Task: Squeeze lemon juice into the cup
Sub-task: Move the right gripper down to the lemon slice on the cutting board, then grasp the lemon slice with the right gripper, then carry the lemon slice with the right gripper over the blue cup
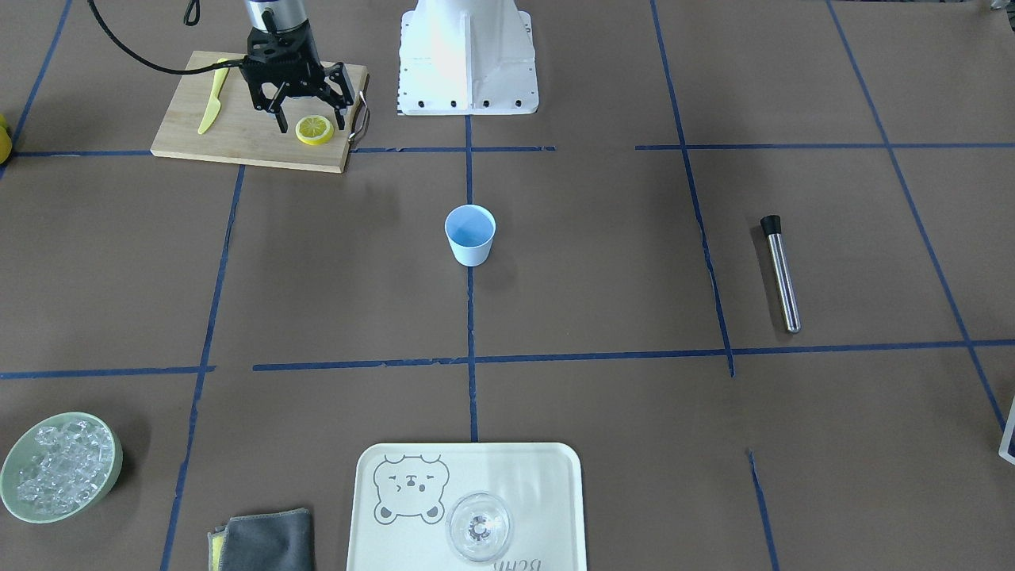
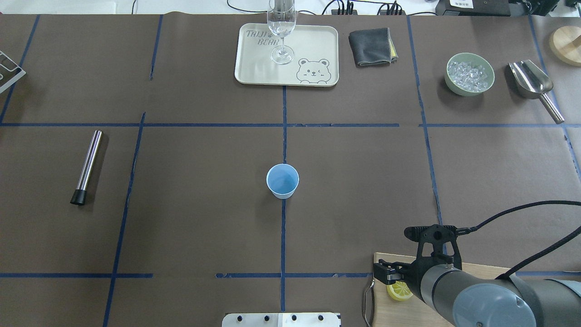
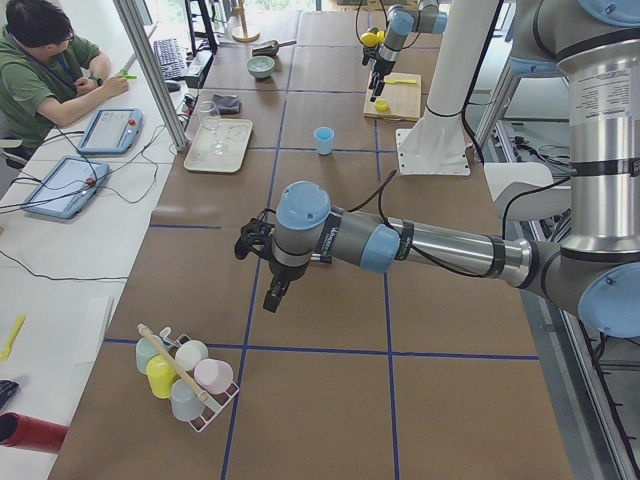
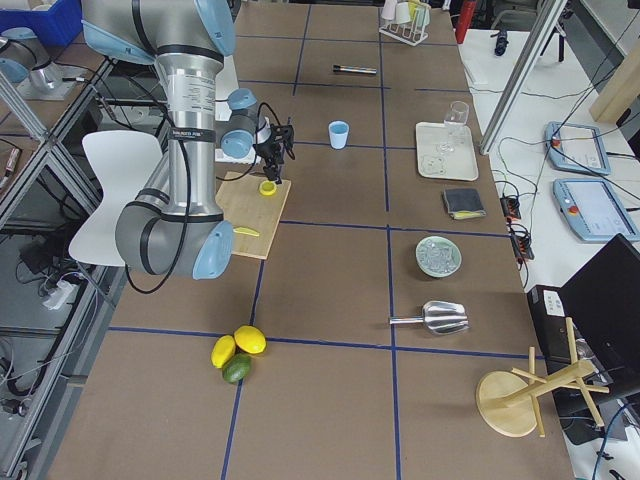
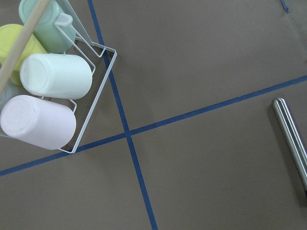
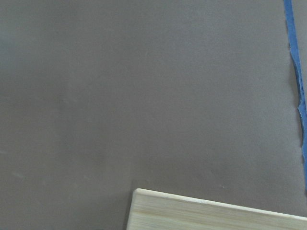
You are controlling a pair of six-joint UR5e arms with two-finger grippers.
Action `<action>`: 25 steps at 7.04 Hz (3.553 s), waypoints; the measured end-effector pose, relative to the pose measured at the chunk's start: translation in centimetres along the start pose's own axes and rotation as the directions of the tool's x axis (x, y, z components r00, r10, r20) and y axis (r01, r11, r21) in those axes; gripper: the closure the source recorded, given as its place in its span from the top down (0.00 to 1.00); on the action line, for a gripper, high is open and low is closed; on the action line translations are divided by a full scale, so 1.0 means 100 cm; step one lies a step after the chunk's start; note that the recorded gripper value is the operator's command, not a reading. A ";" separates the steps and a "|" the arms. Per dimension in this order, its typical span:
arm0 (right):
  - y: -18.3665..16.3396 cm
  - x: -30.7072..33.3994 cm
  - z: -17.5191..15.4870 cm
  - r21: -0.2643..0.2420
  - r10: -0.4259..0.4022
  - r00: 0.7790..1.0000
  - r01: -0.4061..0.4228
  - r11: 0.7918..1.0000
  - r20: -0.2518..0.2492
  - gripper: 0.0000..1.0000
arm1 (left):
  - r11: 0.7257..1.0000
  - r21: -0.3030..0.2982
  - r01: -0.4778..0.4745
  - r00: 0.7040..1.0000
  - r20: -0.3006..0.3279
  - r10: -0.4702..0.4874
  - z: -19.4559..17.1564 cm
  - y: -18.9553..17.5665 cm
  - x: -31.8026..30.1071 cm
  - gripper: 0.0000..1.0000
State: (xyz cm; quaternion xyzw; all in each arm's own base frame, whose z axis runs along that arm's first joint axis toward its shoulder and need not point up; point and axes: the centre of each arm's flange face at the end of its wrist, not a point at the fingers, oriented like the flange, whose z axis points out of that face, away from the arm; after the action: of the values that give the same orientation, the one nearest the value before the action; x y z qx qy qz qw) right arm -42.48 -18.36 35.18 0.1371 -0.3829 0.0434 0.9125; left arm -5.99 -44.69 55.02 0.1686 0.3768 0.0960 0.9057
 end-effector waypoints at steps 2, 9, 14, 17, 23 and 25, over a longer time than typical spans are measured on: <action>0.008 0.018 0.010 -0.005 0.000 1.000 0.000 1.000 -0.006 0.99 | 1.000 -0.002 0.001 1.000 0.001 -0.001 0.001 0.000 0.000 1.00; 0.052 0.009 0.027 0.001 -0.003 1.000 0.003 1.000 -0.011 0.90 | 1.000 0.002 -0.001 1.000 0.003 0.001 -0.002 0.000 0.001 1.00; 0.065 0.005 0.032 0.004 -0.028 1.000 0.028 1.000 -0.011 0.23 | 1.000 0.001 0.000 1.000 0.003 0.000 -0.002 0.001 0.001 1.00; 0.063 0.002 0.030 0.005 -0.023 1.000 0.023 1.000 -0.004 0.00 | 1.000 0.001 0.000 1.000 0.003 0.000 -0.002 0.001 0.001 1.00; 0.018 -0.010 -0.026 0.013 0.039 0.999 -0.039 0.999 0.037 0.00 | 1.000 -0.001 0.001 1.000 0.002 -0.001 -0.001 0.001 0.000 1.00; -0.029 -0.034 -0.050 -0.026 0.101 0.995 -0.100 0.995 0.009 0.00 | 1.000 -0.002 0.003 1.000 0.003 -0.003 -0.001 0.001 0.000 1.00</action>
State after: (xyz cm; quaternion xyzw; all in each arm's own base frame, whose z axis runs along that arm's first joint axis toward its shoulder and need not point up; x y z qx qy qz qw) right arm -40.88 -19.66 28.75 0.1063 -0.3946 0.0837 0.9088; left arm -6.05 -44.54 55.04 0.1674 0.3755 0.0948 0.9066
